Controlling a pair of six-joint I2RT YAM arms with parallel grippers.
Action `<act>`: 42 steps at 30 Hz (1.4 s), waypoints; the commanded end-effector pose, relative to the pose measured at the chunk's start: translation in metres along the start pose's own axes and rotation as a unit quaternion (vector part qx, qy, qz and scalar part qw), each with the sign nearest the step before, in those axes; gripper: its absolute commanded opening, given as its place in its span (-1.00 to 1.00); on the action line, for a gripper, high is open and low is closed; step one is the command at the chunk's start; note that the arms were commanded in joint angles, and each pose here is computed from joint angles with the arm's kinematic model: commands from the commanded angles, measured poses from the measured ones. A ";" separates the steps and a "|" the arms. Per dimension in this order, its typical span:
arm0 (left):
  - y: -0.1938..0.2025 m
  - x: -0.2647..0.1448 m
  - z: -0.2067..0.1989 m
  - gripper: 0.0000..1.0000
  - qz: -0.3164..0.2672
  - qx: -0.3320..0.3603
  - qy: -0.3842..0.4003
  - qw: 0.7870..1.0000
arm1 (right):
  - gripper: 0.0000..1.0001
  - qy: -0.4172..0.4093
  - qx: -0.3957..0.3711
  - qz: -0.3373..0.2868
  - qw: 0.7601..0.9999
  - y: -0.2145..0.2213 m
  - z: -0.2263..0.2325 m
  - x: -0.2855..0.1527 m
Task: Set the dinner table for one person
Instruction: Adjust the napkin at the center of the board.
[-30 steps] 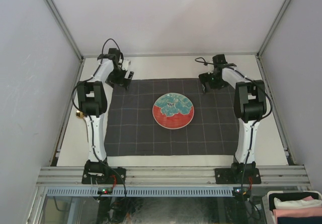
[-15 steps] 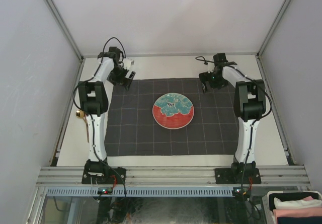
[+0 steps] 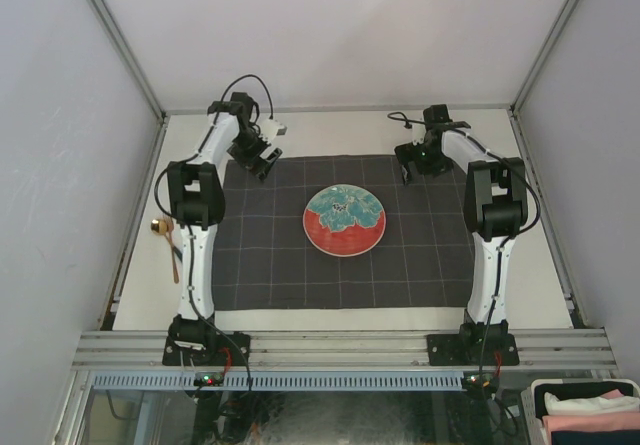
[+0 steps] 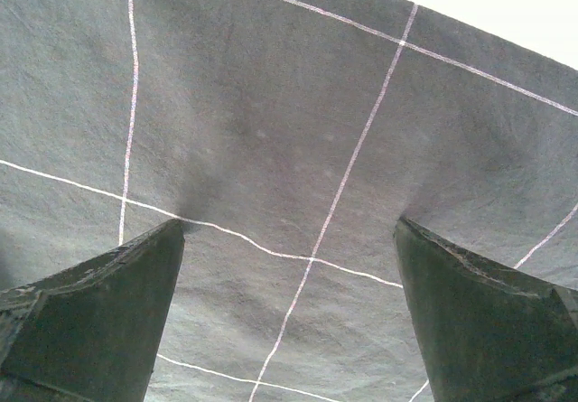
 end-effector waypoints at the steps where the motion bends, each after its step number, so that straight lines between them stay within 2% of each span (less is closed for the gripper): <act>1: -0.008 -0.005 -0.003 1.00 -0.010 0.035 0.008 0.999 | 0.99 -0.003 -0.011 -0.011 1.000 -0.010 0.003 -0.003; 13: -0.014 0.007 -0.014 1.00 -0.003 0.047 0.005 0.999 | 0.99 0.002 -0.013 -0.010 1.000 -0.010 0.003 -0.002; 22: -0.015 0.011 -0.010 0.95 -0.003 0.027 -0.023 0.999 | 0.99 0.001 -0.014 -0.019 1.000 -0.018 -0.005 0.004; 33: -0.030 0.006 -0.002 1.00 -0.048 0.014 -0.054 0.997 | 0.99 0.004 -0.012 -0.027 1.000 -0.032 -0.017 0.009; 38: -0.023 0.008 -0.006 1.00 -0.029 0.015 -0.042 0.999 | 0.99 0.000 -0.009 -0.014 1.000 -0.024 -0.016 0.007; 42: -0.015 0.011 -0.007 0.88 -0.006 0.016 -0.038 0.999 | 0.99 -0.006 -0.006 -0.006 1.000 -0.013 -0.012 0.000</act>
Point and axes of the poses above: each gripper's point midway between its finger pads, its own x axis out along the fingers, its own z axis along the line the jaws close on, y = z × x, the point moved 8 cm from there along -x, back along the fingers, and after that the axes turned 10 degrees about -x, right-handed, at the moved point
